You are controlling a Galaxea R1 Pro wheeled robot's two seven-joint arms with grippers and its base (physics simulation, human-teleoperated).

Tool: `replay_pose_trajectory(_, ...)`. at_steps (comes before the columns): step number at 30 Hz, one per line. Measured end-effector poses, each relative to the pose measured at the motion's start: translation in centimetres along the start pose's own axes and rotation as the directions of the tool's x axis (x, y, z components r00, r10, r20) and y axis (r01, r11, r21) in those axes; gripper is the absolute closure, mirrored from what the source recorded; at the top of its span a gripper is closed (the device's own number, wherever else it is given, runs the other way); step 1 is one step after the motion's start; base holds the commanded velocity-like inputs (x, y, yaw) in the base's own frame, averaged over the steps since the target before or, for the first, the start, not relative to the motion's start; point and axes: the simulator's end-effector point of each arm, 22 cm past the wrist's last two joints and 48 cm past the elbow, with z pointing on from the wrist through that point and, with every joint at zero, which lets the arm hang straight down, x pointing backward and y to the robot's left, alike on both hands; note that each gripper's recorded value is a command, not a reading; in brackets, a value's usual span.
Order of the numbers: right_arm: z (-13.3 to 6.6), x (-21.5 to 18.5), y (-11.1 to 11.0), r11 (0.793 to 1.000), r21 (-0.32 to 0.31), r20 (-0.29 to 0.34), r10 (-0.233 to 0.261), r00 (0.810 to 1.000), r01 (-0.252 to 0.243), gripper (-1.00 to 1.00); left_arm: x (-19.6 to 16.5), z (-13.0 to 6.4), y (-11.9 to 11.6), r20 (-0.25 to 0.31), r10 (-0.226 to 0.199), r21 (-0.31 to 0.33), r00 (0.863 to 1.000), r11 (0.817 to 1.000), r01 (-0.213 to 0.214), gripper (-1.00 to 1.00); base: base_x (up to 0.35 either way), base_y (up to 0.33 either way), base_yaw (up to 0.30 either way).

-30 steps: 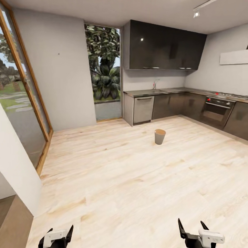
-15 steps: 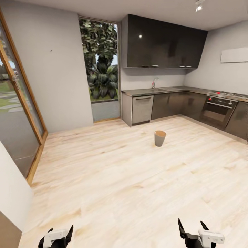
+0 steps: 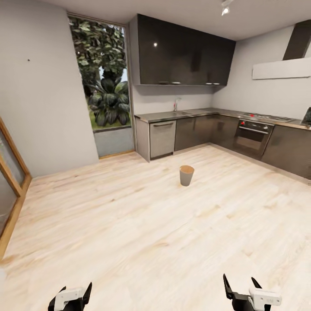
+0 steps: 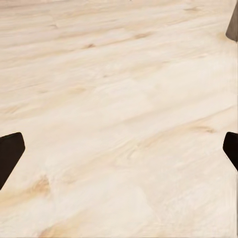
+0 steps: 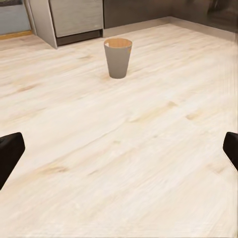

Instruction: Put the three can of soda from the living room inside the tash can in the kitchen.

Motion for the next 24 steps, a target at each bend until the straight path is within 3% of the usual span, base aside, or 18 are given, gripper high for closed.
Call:
replay_pose_trajectory(13,0.0,-0.26,0.07,1.0,-0.003,0.007,0.0,1.0,0.0,-1.0,-0.24,-0.01,-0.03,0.006,0.0,0.001,1.0,1.0,0.0,-1.0,0.323,0.0,-0.243)
replay_pose_trajectory(24,0.0,-0.26,0.19,1.0,-0.008,0.007,-0.002,1.0,0.002,-1.0,-0.49,0.01,-0.08,0.012,-0.001,0.002,1.0,1.0,0.001,-1.0,0.323,0.0,-0.042)
